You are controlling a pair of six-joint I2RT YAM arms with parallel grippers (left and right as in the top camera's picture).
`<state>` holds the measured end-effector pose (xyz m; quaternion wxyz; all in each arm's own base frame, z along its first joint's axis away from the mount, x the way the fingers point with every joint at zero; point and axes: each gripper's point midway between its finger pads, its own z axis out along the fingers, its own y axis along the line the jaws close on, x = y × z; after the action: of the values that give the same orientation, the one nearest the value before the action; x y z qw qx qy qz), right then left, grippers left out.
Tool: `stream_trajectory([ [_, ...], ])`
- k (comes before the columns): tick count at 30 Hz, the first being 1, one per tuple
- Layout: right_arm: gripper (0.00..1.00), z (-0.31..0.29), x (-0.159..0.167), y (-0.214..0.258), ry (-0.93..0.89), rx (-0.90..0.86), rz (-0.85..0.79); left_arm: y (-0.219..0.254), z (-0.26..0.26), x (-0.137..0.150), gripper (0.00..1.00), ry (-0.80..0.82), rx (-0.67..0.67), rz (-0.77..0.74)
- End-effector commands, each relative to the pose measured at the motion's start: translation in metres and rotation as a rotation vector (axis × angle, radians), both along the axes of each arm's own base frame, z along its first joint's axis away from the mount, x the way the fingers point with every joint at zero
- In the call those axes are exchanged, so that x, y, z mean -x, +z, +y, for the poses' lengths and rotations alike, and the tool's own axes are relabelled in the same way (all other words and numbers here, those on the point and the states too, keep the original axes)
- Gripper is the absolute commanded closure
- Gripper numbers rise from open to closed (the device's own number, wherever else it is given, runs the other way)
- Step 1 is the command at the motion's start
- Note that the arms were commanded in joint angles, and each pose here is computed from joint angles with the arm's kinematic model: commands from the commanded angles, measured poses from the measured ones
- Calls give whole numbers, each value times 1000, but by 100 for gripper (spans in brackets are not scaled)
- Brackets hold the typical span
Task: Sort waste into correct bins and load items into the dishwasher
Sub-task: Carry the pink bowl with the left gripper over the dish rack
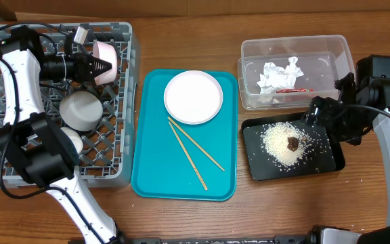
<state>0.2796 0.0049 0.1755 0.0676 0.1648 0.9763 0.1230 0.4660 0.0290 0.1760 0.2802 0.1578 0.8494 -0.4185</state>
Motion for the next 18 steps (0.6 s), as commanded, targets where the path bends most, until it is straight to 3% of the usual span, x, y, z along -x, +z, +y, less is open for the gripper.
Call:
stream_trajectory([
  [1,11,-1,-2,6,3,7,-21,-11,2,1,96,-3,10,2],
  [18,12,-1,0,5,2,6,-12,14,31,-2,96,101,203,-40],
])
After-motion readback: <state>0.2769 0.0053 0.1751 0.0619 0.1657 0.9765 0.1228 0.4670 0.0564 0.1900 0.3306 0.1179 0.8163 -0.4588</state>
